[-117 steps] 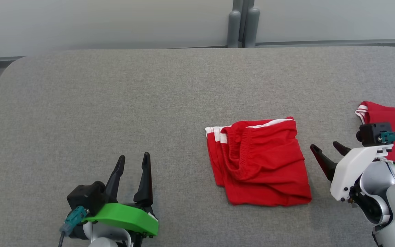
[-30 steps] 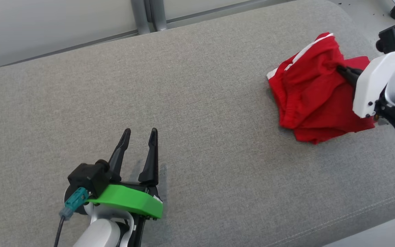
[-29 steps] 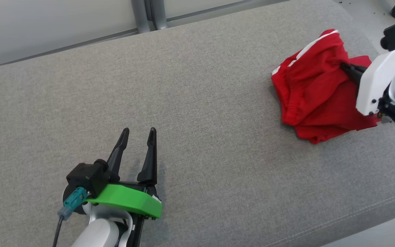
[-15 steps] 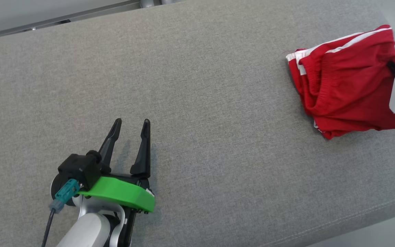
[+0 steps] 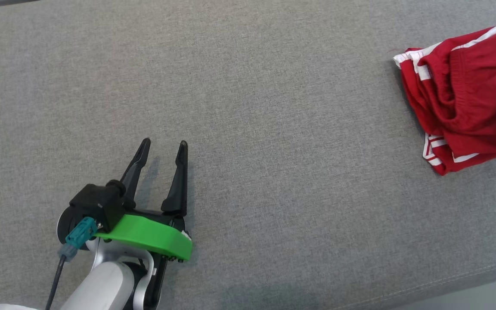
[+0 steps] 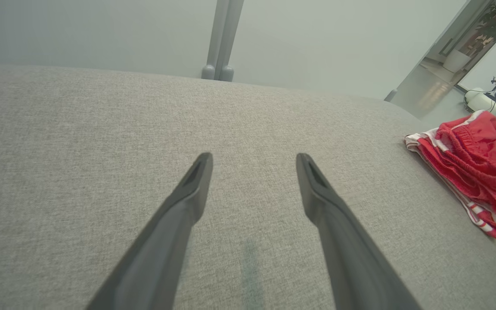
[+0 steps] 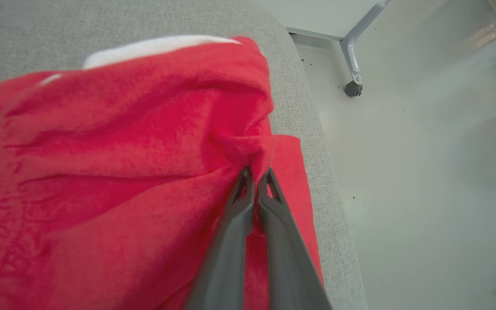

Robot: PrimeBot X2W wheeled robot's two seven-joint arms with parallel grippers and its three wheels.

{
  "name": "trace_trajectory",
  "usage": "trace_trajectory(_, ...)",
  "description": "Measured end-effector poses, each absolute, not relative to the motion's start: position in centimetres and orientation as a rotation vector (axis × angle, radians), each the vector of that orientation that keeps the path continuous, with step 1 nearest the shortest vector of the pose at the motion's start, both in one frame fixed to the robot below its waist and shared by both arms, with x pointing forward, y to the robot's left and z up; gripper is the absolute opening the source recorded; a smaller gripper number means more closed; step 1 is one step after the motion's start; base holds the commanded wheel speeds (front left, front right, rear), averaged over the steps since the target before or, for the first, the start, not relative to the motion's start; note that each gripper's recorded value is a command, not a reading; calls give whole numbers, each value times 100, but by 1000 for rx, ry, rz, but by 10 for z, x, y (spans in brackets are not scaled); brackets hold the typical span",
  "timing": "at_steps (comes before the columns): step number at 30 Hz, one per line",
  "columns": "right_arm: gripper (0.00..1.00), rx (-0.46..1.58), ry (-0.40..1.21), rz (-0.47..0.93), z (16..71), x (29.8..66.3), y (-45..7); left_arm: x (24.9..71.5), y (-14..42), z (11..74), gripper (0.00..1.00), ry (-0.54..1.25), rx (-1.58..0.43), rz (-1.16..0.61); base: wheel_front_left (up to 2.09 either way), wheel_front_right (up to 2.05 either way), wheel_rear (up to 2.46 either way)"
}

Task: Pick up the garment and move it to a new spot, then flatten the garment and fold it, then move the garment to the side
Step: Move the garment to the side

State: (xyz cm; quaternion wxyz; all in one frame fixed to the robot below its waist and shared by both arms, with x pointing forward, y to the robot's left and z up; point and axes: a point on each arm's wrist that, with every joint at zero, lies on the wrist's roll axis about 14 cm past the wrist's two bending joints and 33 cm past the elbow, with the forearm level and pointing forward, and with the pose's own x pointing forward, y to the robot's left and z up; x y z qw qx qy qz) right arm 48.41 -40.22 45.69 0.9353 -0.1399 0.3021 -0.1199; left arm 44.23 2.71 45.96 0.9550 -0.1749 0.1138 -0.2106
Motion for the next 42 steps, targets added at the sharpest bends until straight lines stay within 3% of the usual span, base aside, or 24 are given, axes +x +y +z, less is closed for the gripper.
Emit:
trace_trajectory(1,100,-311,629,-246,452,487,-404,443,29,457,100,236,-355,-419,0,0,0)
trace_trajectory(15,100,-378,461,-215,486,505,-395,441,26,466,100,217,-361,-427,0,0,0)
trace_trajectory(28,100,-383,126,24,576,529,-301,441,36,505,100,96,-388,-379,0,0,0)
trace_trajectory(42,100,-176,-54,65,593,487,-244,424,117,524,100,-5,-288,-141,0,0,0)
